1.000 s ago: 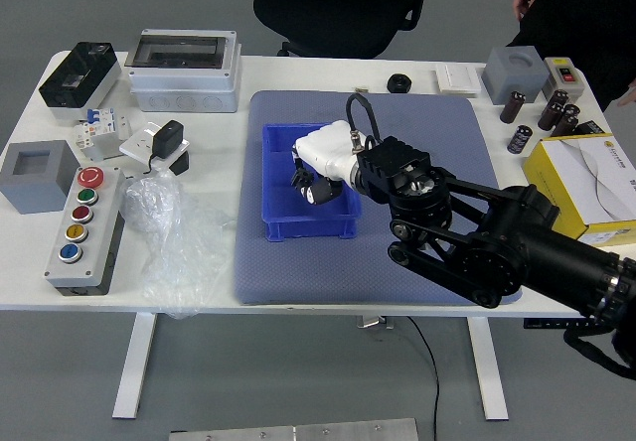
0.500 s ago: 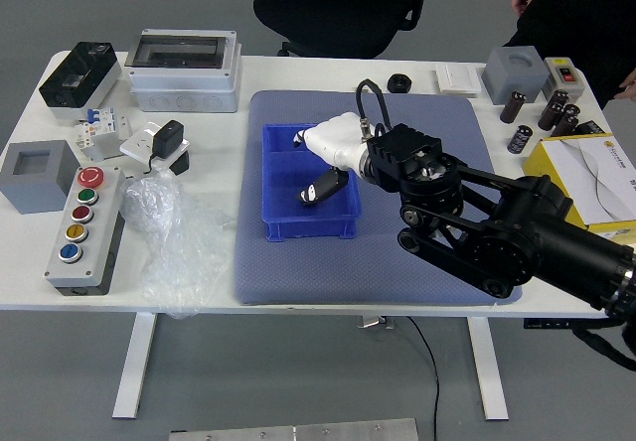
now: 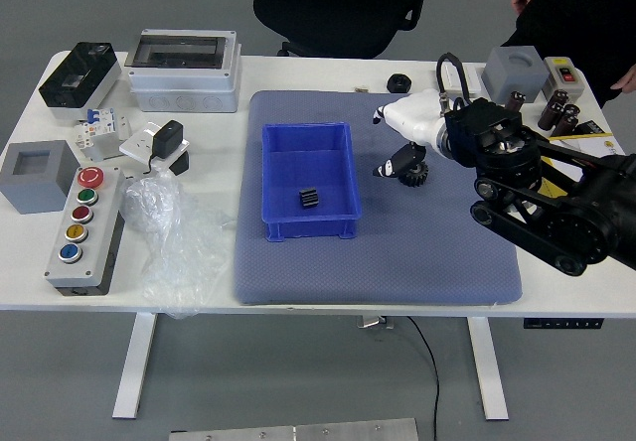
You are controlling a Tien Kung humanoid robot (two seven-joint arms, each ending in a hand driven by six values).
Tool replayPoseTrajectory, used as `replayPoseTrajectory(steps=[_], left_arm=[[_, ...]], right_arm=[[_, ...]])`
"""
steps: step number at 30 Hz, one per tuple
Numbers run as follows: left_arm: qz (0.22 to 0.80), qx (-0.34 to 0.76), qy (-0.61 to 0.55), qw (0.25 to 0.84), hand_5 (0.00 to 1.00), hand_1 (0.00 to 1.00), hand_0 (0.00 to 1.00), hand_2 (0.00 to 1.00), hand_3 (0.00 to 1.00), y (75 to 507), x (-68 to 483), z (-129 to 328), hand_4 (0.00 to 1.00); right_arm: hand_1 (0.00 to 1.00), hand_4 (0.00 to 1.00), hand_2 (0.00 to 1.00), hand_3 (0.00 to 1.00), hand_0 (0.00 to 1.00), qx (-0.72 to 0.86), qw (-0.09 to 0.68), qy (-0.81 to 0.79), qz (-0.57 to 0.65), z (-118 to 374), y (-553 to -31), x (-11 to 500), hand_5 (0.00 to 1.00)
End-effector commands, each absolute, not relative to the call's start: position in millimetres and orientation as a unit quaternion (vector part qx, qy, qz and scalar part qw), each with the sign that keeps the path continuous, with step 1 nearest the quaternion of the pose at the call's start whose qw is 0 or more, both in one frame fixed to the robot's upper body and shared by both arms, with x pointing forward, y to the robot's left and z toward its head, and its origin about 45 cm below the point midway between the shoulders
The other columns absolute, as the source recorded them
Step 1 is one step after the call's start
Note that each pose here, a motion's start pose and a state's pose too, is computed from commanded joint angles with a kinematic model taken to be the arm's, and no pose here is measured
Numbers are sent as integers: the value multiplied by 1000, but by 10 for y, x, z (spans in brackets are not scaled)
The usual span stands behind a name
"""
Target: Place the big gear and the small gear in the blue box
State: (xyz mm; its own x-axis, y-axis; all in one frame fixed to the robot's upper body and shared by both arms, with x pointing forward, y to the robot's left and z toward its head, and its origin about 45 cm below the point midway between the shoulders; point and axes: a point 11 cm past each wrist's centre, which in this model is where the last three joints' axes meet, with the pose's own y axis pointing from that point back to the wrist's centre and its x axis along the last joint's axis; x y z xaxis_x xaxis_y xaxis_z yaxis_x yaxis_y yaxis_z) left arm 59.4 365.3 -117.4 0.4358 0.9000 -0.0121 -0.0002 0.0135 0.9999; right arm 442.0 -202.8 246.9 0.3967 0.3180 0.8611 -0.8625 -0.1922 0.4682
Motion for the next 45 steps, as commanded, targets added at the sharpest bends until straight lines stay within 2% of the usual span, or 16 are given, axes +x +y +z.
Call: replayPoseTrajectory(steps=[1,6,7,12,13,18,19,30,31,45], left_arm=[[373,595,378,603,372,824,857,820,770,3655,593,-1174,592],[374,595,377,604,372,824,857,820,770,3658,600,-1172,592],[374,595,377,604,372,824,857,821,771,3655,606,-1172,592],[373,594,376,605,372,824,857,821,771,3650,616,-1172,592],[373,594,376,605,371,824,857,820,770,3650,615,-1172,592],[373,595,375,605,371,824,857,820,770,3656,611,-1171,592],[373,595,375,605,372,824,857,820,771,3655,613,-1171,592],[371,594,374,608,372,824,856,820,771,3619,628,-1177,592],[371,594,374,608,372,824,857,820,771,3615,630,-1178,592],[370,593,371,611,371,824,857,820,770,3597,657,-1177,593]], right_arm=[[590,818,732,812,585,590,598,-229,492,2443,-2073,4424,365],[590,818,732,812,585,593,615,-222,470,2349,-2183,4436,365],[590,804,759,817,574,593,618,-221,467,2335,-2194,4440,287],[590,804,759,817,574,592,624,-219,460,2313,-2215,4461,287],[587,772,770,822,567,591,625,-218,461,2314,-2215,4466,166],[587,772,770,822,567,584,631,-217,462,2316,-2234,4497,166],[578,760,780,852,556,583,632,-217,462,2315,-2240,4503,90],[581,755,786,874,557,583,629,-229,460,2280,-2262,4599,84],[593,770,792,915,569,585,628,-229,458,2269,-2259,4607,75],[613,800,818,946,593,616,631,-216,418,2074,-2229,4631,89]])
